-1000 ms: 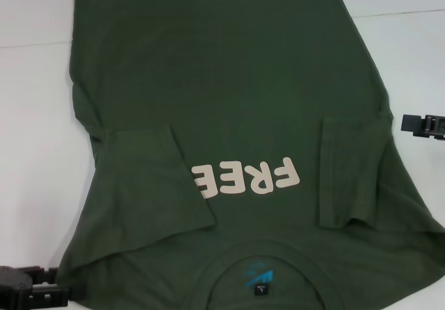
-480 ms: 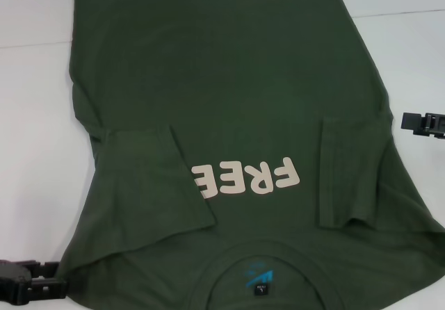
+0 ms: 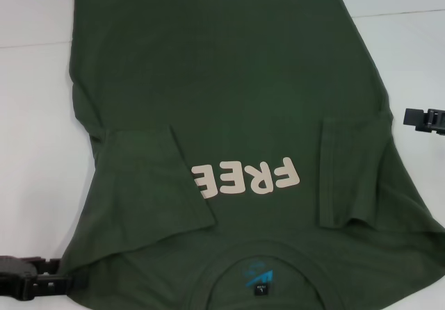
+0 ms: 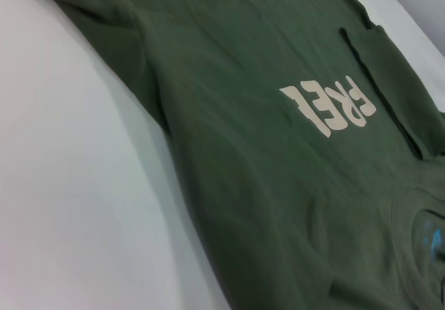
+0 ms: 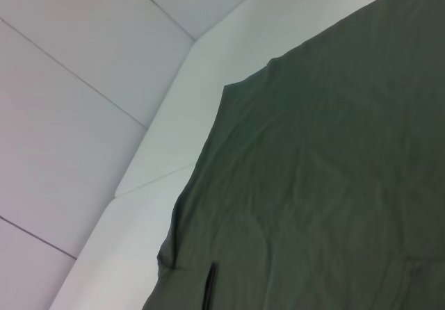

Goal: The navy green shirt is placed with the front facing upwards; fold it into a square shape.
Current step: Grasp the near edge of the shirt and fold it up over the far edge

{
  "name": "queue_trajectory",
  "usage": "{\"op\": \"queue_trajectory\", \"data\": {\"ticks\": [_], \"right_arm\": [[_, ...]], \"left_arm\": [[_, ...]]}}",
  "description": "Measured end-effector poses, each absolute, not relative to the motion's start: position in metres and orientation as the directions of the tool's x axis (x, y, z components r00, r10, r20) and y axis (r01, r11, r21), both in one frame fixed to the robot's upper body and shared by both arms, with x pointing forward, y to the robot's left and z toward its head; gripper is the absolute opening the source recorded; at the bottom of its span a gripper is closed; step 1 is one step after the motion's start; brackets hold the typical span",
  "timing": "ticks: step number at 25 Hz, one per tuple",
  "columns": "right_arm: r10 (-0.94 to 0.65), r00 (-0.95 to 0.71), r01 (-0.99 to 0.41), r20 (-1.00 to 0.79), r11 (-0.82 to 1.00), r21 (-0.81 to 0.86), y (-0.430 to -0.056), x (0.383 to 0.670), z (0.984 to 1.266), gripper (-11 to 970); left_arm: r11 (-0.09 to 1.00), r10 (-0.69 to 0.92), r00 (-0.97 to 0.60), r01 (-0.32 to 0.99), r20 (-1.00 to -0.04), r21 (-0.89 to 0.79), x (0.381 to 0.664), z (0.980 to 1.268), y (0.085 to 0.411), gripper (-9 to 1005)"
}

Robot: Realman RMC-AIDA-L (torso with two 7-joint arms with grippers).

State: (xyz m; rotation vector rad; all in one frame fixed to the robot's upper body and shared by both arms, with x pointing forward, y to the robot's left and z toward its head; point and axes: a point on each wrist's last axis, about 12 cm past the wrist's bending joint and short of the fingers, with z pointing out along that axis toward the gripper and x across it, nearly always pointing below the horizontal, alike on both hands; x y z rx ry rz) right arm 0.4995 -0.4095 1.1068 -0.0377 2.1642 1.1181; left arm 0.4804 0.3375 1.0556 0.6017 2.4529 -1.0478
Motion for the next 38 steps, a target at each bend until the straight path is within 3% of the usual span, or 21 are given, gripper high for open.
{"op": "queue_trajectory", "data": {"ticks": [15,31,38], "right_arm": [[0.28,-0.76,-0.319,-0.586,0.625,0.713,-0.4091,0.499,1.1061,884],[0.281,-0.758,-0.322,-0.588,0.623,0.713,-0.409,0.4988,1.1064,882],[0.28,-0.761,-0.318,-0.585,0.625,0.713,-0.4091,0.4983,1.1054,883]], "left_arm": [[0.643,0.224,-0.837,0.512,-0.499,-0.57,0.4834,1.0546,0.3394,719],[0.642,0.231,-0.839,0.512,-0.493,-0.571,0.4845,1.0556,0.3393,73],[0.638,0.235,-0.836,0.518,-0.496,-0.57,0.4853,1.0563,0.3386,75]]}}
